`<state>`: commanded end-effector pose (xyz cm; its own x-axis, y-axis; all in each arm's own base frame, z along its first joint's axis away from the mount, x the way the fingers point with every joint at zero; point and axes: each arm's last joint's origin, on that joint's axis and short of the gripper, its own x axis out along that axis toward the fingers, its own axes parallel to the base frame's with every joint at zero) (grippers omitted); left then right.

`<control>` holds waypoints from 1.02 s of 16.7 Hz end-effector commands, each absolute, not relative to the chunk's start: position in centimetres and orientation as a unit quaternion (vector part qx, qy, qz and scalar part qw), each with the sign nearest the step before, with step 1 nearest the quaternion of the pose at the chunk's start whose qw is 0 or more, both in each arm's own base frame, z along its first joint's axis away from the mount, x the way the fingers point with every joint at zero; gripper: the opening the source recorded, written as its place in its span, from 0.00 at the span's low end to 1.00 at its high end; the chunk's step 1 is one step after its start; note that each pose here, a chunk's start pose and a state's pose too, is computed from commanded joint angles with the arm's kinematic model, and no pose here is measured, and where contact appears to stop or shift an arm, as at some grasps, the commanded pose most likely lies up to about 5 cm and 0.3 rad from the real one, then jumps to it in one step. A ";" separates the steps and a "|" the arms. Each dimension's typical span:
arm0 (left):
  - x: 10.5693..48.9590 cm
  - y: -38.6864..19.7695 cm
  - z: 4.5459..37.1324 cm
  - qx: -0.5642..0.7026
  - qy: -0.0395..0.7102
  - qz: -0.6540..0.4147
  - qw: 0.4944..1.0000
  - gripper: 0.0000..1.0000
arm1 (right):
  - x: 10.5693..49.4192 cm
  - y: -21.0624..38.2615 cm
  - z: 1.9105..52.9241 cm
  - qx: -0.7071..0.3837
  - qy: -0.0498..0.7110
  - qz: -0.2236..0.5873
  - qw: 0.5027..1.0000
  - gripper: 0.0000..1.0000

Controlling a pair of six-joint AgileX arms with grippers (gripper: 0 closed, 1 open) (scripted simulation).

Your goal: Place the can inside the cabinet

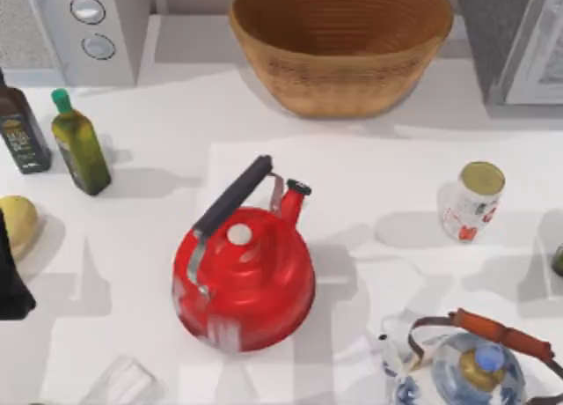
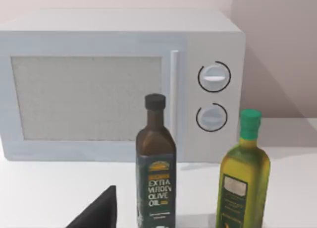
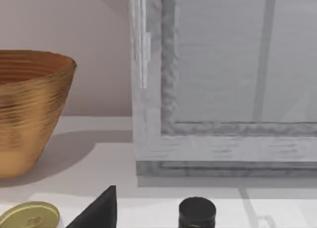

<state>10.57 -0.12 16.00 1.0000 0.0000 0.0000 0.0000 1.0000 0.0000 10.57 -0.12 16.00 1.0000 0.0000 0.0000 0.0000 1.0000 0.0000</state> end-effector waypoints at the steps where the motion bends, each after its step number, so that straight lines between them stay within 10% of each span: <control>1: 10.6 -0.1 16.0 0.000 0.000 0.000 1.000 1.00 | 10.6 -0.1 16.0 0.000 0.000 0.000 1.000 1.00; 10: 10.6 -0.1 16.0 0.000 0.000 0.000 1.000 1.00 | 13.0 1.8 22.3 0.071 -0.040 0.049 0.995 1.00; 17: 10.6 -0.1 16.0 0.000 0.000 0.000 1.000 1.00 | 21.4 8.6 21.0 0.116 0.069 0.066 0.989 1.00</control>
